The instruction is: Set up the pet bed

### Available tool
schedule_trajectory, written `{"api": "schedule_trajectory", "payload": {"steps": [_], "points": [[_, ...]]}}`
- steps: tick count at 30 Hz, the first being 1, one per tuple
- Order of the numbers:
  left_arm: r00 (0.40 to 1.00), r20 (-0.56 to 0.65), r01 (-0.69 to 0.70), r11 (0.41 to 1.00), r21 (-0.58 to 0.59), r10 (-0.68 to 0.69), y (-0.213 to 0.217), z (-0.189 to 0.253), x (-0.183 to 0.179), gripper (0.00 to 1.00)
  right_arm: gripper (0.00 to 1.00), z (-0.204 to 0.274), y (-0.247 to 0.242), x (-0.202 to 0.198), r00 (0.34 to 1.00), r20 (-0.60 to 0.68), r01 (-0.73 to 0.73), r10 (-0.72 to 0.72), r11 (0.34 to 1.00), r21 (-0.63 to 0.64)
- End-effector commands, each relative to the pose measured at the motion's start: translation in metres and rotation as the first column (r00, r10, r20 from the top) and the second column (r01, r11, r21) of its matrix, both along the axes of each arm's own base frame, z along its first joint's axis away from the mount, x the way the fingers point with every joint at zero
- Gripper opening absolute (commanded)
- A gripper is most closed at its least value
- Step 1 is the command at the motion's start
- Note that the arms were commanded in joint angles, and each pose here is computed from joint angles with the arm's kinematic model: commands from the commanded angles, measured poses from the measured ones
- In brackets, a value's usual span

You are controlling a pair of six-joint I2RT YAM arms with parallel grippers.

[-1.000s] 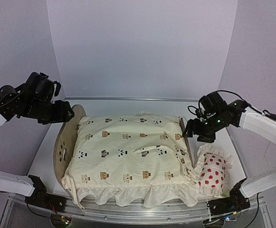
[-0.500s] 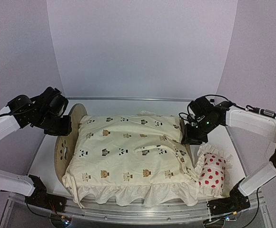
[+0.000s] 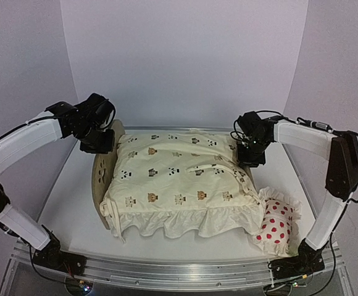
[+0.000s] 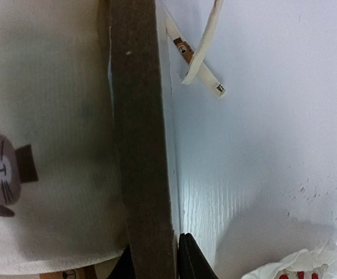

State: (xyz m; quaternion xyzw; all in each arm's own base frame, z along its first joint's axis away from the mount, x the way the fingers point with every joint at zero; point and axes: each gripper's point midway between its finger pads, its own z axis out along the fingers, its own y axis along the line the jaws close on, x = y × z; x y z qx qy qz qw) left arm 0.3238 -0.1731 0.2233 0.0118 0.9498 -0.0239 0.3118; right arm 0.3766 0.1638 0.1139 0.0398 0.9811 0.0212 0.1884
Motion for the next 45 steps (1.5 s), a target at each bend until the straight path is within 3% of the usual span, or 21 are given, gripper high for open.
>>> {"api": "schedule_trajectory", "payload": {"steps": [1, 4, 7, 10, 14, 18, 23, 27, 30, 40, 45], "points": [[0.992, 0.111, -0.052, 0.999, 0.009, 0.051, 0.002, -0.010, 0.068, 0.11, 0.23, 0.005, 0.000, 0.036, 0.999, 0.041, 0.016, -0.017, 0.999, 0.041], [0.994, 0.106, -0.035, 0.999, 0.008, 0.034, -0.003, -0.013, 0.082, 0.15, 0.31, 0.014, -0.005, 0.048, 0.997, 0.064, 0.029, -0.033, 0.998, 0.056], [0.995, 0.099, -0.023, 1.000, -0.011, 0.024, -0.010, -0.010, 0.085, 0.24, 0.52, 0.039, -0.004, 0.057, 0.992, 0.124, -0.015, 0.008, 0.998, 0.053], [0.991, 0.135, -0.001, 0.998, -0.069, 0.011, -0.015, 0.006, 0.083, 0.39, 0.80, 0.066, 0.000, 0.062, 0.979, 0.189, -0.085, 0.075, 0.995, 0.045], [0.985, 0.173, 0.021, 0.996, -0.090, -0.005, -0.014, 0.025, 0.077, 0.64, 0.94, 0.111, 0.000, 0.067, 0.951, 0.290, -0.121, 0.103, 0.992, 0.044], [0.981, 0.191, -0.009, 0.997, -0.070, 0.022, -0.003, 0.035, 0.072, 0.85, 0.98, 0.151, 0.006, 0.063, 0.924, 0.369, -0.147, 0.102, 0.984, 0.097], [0.971, 0.228, -0.050, 0.995, -0.086, 0.068, 0.011, 0.049, 0.060, 0.90, 0.98, 0.176, 0.044, 0.049, 0.902, 0.401, -0.257, 0.162, 0.946, 0.196], [0.958, 0.283, -0.020, 0.995, -0.094, 0.046, 0.017, 0.058, 0.049, 0.90, 0.96, 0.186, 0.127, 0.030, 0.839, 0.447, -0.486, 0.312, 0.800, 0.353], [0.947, 0.319, -0.002, 0.993, -0.121, 0.040, 0.021, 0.070, 0.037, 0.90, 0.93, 0.184, 0.182, 0.013, 0.781, 0.476, -0.598, 0.403, 0.704, 0.384], [0.943, 0.334, 0.058, 0.988, -0.142, -0.008, 0.030, 0.073, 0.006, 0.87, 0.92, 0.163, 0.314, -0.054, 0.473, 0.552, -0.877, 0.686, 0.426, 0.223], [0.945, 0.326, 0.061, 0.989, -0.137, -0.013, 0.032, 0.065, 0.001, 0.87, 0.95, 0.133, 0.355, -0.077, 0.309, 0.540, -0.936, 0.783, 0.351, 0.028]]}}
